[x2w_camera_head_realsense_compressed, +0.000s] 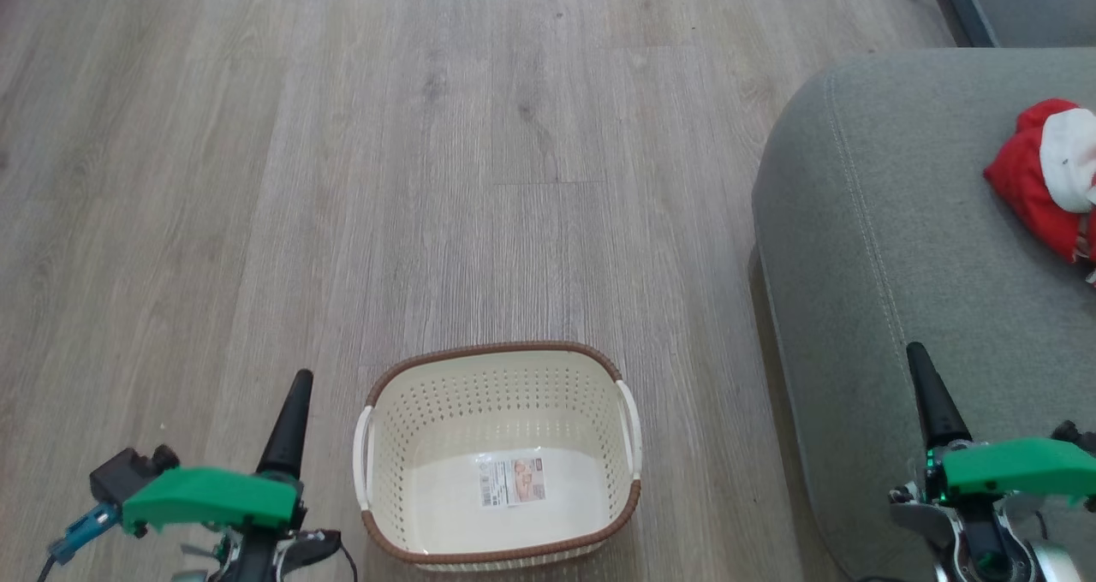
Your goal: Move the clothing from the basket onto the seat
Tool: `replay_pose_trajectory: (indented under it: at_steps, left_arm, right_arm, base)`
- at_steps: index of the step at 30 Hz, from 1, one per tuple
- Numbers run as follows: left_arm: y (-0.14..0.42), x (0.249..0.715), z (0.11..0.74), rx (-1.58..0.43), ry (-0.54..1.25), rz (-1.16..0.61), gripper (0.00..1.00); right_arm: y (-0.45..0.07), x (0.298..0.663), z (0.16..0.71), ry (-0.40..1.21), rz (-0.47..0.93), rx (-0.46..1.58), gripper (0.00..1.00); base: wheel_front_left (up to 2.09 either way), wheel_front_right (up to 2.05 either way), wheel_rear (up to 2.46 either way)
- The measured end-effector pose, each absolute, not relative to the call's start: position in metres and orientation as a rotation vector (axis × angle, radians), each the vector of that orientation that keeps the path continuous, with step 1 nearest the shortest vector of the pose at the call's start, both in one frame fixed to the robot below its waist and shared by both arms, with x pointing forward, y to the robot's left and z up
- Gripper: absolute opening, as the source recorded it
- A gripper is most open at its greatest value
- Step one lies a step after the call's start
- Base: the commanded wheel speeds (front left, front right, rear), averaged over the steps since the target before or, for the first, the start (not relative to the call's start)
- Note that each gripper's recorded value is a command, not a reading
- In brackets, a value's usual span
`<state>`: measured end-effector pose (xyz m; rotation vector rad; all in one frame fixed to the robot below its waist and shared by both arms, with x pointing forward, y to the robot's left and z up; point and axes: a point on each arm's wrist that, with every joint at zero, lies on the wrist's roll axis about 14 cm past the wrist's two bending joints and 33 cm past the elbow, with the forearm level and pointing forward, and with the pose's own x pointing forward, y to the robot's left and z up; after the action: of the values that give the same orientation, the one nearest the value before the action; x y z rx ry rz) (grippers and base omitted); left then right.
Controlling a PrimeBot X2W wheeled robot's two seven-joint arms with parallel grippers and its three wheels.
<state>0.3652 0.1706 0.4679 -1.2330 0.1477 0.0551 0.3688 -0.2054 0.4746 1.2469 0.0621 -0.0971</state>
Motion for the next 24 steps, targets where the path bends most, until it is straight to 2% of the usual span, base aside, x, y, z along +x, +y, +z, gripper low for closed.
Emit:
replay_pose_trajectory:
  at_steps: [24]
  left_arm:
    - [0.181, 0.371, 0.473, -1.475, 0.121, 0.056, 0.00]
  right_arm:
    - [-0.210, 0.370, 0.474, 0.056, -0.106, 1.469, 0.00]
  base:
    - [0.00, 0.00, 0.00]
